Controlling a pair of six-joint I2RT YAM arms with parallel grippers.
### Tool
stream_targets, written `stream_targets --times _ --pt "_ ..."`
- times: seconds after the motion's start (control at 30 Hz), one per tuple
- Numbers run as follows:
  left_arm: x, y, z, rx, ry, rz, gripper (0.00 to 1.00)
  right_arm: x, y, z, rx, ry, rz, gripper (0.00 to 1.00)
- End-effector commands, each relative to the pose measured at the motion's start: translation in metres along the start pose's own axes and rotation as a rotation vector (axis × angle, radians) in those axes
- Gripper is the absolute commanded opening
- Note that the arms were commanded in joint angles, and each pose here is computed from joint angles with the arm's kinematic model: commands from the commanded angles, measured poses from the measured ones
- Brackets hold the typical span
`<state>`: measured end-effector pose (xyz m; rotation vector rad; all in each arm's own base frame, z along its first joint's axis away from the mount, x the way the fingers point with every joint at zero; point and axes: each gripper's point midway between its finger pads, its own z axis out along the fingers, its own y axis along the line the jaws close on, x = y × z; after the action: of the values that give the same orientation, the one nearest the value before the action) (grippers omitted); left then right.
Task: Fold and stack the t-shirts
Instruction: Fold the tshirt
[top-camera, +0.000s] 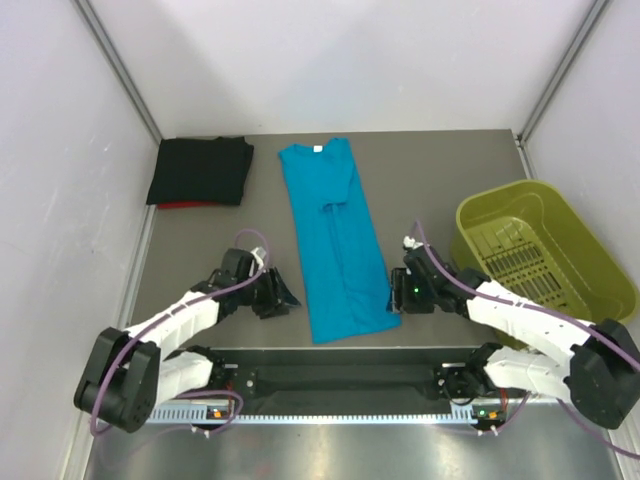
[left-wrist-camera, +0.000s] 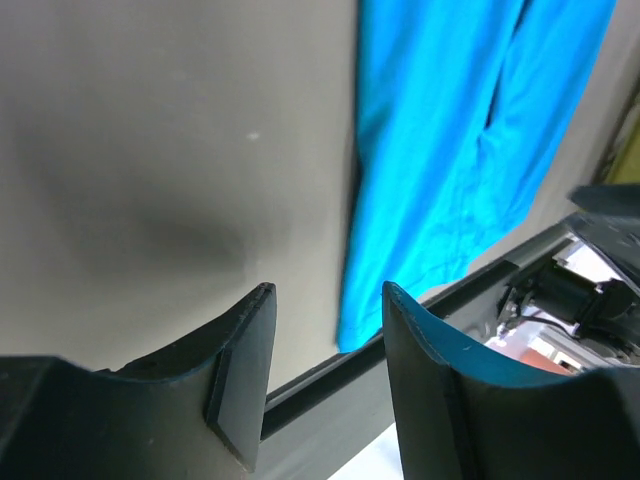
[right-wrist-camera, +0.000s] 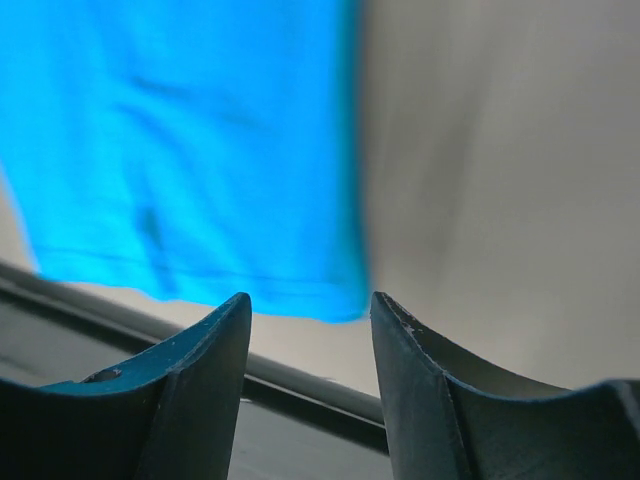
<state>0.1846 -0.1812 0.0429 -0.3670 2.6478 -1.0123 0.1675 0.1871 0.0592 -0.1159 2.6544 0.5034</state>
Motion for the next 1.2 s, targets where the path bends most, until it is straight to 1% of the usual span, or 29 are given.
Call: stream_targets --times 0.0,0.07,0.17,0.3,0.4,0.53,0.6,0.63,0.7,0.73,0.83,0.93,1.03,1.07,1.13,1.17 --pt "-0.006 -0.03 0.007 0.116 -0.039 -0.004 0.52 0.003 -0.001 -0.001 -0.069 0.019 0.024 0.52" --pt "0.002 -0.032 0.013 0.112 -0.013 -0.001 0.52 0.008 -0.011 0.004 -0.053 0.041 0.054 0.51" --pt "0.016 -0.024 0.022 0.068 0.027 0.001 0.51 0.012 -0.015 0.009 -0.061 0.061 0.066 0.47" --pt "0.027 -0.015 0.03 0.034 0.024 0.007 0.51 0.019 -0.016 0.015 -0.074 0.074 0.07 0.38" --pt "0.038 -0.008 0.034 0.011 0.031 0.003 0.5 0.023 -0.022 0.017 -0.054 0.075 0.071 0.32" --pt "0.047 0.0 0.038 -0.023 0.033 0.005 0.49 0.029 -0.029 0.022 -0.027 0.09 0.069 0.32" --pt "0.052 0.002 0.04 -0.043 0.037 0.011 0.48 0.031 -0.031 0.024 -0.02 0.089 0.068 0.34" --pt "0.056 0.004 0.04 -0.061 0.049 0.019 0.49 0.031 -0.033 0.025 -0.016 0.09 0.068 0.34" --pt "0.055 0.007 0.04 -0.09 0.027 0.036 0.49 0.032 -0.034 0.026 -0.01 0.088 0.065 0.34" --pt "0.061 0.014 0.037 -0.133 0.043 0.04 0.49 0.032 -0.035 0.026 -0.007 0.086 0.058 0.34" --pt "0.06 0.019 0.033 -0.158 0.025 0.039 0.49 0.033 -0.036 0.026 -0.008 0.086 0.055 0.31" --pt "0.061 0.025 0.028 -0.193 0.019 0.036 0.47 0.033 -0.036 0.026 -0.011 0.081 0.055 0.25" --pt "0.06 0.03 0.022 -0.219 0.004 0.042 0.47 0.034 -0.037 0.025 -0.012 0.076 0.053 0.17" --pt "0.06 0.031 0.021 -0.221 0.001 0.042 0.47 0.034 -0.037 0.025 -0.011 0.076 0.053 0.11" --pt "0.063 0.032 0.019 -0.219 0.009 0.038 0.48 0.035 -0.038 0.025 -0.01 0.071 0.051 0.05" --pt "0.064 0.031 0.019 -0.215 0.015 0.034 0.47 0.035 -0.039 0.025 -0.01 0.071 0.049 0.0"
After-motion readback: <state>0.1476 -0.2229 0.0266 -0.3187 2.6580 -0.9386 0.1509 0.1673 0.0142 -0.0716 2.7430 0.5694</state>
